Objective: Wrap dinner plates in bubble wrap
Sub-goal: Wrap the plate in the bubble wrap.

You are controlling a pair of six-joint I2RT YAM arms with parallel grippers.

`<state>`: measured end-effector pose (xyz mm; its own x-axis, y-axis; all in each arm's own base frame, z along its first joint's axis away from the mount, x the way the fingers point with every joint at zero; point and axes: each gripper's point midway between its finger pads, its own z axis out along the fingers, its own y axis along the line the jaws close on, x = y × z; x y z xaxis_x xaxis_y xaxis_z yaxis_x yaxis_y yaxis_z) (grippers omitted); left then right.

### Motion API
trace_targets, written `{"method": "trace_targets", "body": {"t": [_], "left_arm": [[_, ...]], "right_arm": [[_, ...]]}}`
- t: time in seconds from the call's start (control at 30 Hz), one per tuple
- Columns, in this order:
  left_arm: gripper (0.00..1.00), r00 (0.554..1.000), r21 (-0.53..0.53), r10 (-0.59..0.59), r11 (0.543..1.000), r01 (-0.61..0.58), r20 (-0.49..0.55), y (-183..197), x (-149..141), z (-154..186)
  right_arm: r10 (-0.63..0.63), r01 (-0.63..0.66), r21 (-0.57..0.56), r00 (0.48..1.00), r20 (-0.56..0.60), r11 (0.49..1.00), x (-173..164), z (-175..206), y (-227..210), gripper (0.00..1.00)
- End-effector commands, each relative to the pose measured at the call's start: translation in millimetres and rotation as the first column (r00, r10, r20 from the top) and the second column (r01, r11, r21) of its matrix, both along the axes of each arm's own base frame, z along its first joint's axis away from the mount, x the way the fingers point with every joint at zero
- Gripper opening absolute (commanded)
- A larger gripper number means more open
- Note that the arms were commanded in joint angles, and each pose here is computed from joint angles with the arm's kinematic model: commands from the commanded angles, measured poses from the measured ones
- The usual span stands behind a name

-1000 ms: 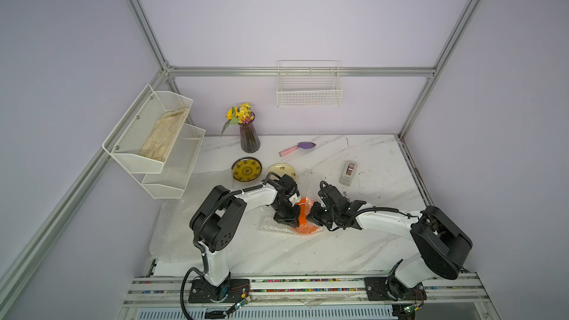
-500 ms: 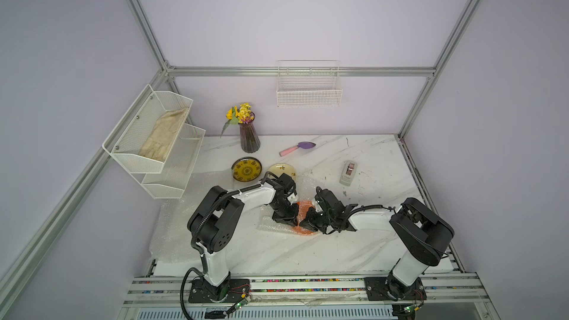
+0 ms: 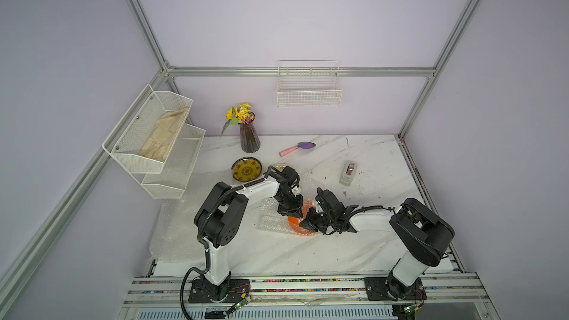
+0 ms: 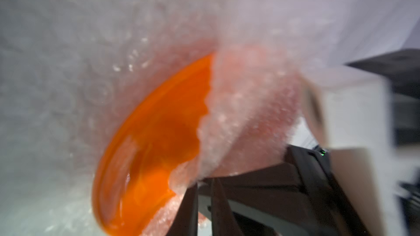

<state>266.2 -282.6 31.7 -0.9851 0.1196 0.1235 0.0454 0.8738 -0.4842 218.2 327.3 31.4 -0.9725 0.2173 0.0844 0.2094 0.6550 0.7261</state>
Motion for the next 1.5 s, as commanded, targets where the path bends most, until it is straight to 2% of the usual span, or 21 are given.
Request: {"method": "trace_targets", "body": {"t": [0.0,0.03,0.13,0.23,0.33,0.47,0.57,0.8,0.9,1.0,1.17,1.33,1.47], "left_arm": [[0.14,1.0,0.071,0.011,0.997,-0.011,0.009,6,8,-1],[0.14,1.0,0.09,0.009,0.996,-0.009,0.005,9,7,-4],[0.14,1.0,0.131,-0.008,0.991,0.008,-0.003,16,4,-11],[0.14,1.0,0.145,-0.014,0.989,0.014,-0.002,19,4,-11],[0.14,1.0,0.142,-0.02,0.99,0.019,0.001,19,4,-10],[0.14,1.0,0.133,-0.021,0.991,0.019,0.011,16,7,-3],[0.14,0.999,0.115,-0.022,0.993,0.018,0.029,13,9,8],[0.16,0.992,0.043,-0.052,0.998,0.047,0.116,-13,10,62],[0.16,0.991,0.019,-0.068,0.998,0.066,0.112,-27,0,70],[0.16,0.992,0.055,-0.088,0.995,0.084,0.085,-28,-14,58],[0.15,0.994,0.208,-0.093,0.975,0.079,0.059,4,-26,22],[0.15,0.994,0.272,-0.103,0.958,0.093,0.021,21,-29,-5],[0.15,0.994,0.291,-0.11,0.951,0.102,0.012,29,-27,-13]], "right_arm": [[0.0,-0.001,-0.021,0.998,-0.061,1.0,-14,-8,-7,0.0],[0.009,-0.009,-0.004,0.999,-0.054,1.0,-14,-1,-4,0.03],[0.03,-0.031,0.066,1.0,0.004,0.997,-11,29,2,0.25],[-0.008,0.007,0.098,1.0,0.01,0.995,-8,45,-12,0.31],[-0.057,0.057,0.03,0.998,-0.019,0.998,-7,39,-38,0.25],[-0.048,0.038,-0.136,0.996,-0.071,0.99,-16,11,-65,0.09],[-0.036,0.017,-0.189,0.994,-0.101,0.982,-20,-7,-70,0.03],[-0.065,0.042,-0.212,0.992,-0.105,0.976,-14,-16,-70,0.0],[-0.064,0.04,-0.214,0.992,-0.111,0.976,-16,-17,-71,0.0],[-0.065,0.04,-0.217,0.992,-0.111,0.975,-16,-17,-71,0.0],[-0.085,0.058,-0.229,0.99,-0.11,0.972,-17,-16,-76,0.0],[-0.085,0.056,-0.233,0.99,-0.116,0.971,-22,-13,-78,0.0],[-0.081,0.047,-0.246,0.988,-0.129,0.968,-40,-16,-78,0.0]]}}
